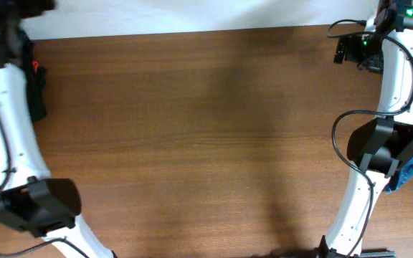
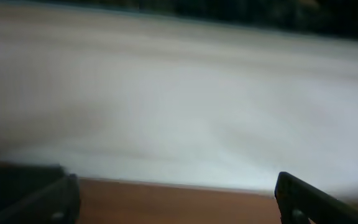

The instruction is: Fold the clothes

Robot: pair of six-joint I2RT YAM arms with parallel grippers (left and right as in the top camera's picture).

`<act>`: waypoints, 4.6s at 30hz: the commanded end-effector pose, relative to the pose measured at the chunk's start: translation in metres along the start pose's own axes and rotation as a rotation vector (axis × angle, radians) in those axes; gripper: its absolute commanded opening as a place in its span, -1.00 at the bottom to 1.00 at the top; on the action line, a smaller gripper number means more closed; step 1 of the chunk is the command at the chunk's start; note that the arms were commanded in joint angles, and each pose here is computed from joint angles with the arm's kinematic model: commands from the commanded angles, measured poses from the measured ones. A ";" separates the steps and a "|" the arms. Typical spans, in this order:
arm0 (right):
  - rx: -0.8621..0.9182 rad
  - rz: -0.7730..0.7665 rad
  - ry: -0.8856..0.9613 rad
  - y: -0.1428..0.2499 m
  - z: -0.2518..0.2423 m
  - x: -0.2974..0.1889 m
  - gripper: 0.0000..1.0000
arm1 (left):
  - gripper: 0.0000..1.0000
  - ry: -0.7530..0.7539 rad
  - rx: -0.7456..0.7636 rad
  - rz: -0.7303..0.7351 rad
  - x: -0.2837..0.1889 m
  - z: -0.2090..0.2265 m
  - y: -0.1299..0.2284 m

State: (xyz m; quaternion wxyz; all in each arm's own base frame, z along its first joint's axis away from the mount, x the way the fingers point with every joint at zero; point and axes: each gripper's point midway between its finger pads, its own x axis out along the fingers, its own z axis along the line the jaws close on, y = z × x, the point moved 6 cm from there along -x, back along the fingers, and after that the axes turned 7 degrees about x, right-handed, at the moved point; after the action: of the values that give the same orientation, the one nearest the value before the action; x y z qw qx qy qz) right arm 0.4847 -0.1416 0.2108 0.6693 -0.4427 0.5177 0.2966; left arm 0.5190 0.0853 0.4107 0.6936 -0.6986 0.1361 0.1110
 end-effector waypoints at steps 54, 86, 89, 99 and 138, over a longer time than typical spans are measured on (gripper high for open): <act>-0.050 -0.386 -0.091 0.022 0.022 -0.192 0.97 | 0.99 0.234 0.010 0.288 0.018 -0.111 0.058; -0.274 -0.944 -0.429 0.330 -0.019 -0.384 0.97 | 0.99 0.234 0.010 0.288 0.018 -0.111 0.058; -0.282 -0.967 -0.450 0.335 -0.016 -0.343 0.97 | 0.99 0.234 0.010 0.288 0.018 -0.111 0.058; -0.300 -1.208 -0.617 0.324 0.011 -0.243 0.97 | 0.98 0.234 0.010 0.288 0.018 -0.111 0.058; -0.343 -1.168 -0.593 0.340 0.021 -0.064 0.97 | 0.99 0.234 0.010 0.288 0.018 -0.111 0.058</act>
State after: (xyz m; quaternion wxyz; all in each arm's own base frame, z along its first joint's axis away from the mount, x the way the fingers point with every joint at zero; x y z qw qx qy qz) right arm 0.1850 0.0259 0.1813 0.7603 -0.6428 -0.0700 0.0618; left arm 0.5127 -0.0256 0.3512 0.6597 -0.6714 0.3124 0.1277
